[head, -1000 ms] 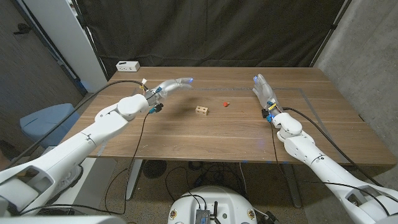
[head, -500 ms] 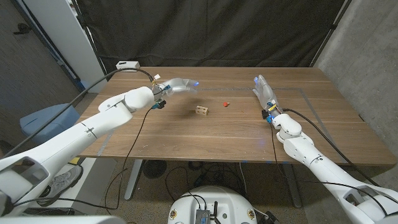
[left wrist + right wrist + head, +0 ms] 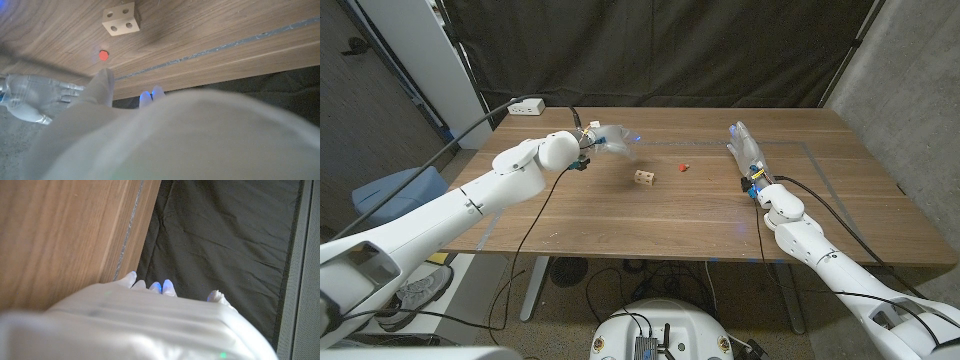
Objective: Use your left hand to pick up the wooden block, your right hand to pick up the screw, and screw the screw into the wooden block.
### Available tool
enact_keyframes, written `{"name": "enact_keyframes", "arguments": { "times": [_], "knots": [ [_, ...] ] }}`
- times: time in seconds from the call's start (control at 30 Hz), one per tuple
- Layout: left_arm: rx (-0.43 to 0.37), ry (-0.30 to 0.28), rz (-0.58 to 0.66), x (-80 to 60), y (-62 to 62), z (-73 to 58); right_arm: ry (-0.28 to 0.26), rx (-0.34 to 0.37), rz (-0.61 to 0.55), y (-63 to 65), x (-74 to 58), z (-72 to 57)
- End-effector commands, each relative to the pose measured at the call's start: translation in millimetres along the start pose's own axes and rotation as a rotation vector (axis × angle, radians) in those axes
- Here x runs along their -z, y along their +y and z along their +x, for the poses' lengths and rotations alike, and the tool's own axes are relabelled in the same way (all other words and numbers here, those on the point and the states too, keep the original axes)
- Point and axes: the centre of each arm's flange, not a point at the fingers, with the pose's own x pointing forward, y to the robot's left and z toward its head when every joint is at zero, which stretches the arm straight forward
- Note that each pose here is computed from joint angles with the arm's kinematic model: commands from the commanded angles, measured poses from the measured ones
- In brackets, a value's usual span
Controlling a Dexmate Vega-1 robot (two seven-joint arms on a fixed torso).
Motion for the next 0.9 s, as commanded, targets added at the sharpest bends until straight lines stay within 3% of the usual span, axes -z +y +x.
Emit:
{"name": "enact_keyframes", "arguments": {
  "times": [0.03,0.2,0.57,0.9],
  "knots": [
    [0.007,0.038,0.148,-24.2,5.7,-0.7,0.010,0.017,0.001,0.5,3.1,-1.1],
    [0.015,0.039,0.218,-32.9,6.0,-1.4,0.010,0.024,0.005,1.5,3.9,-2.7],
    [0.126,0.015,0.273,-42.6,0.5,3.6,0.013,0.032,0.005,2.5,4.1,-7.9],
    [0.126,0.038,0.404,-58.8,-4.7,6.5,0.012,0.042,0.013,4.4,7.1,-11.6]
  ]
}}
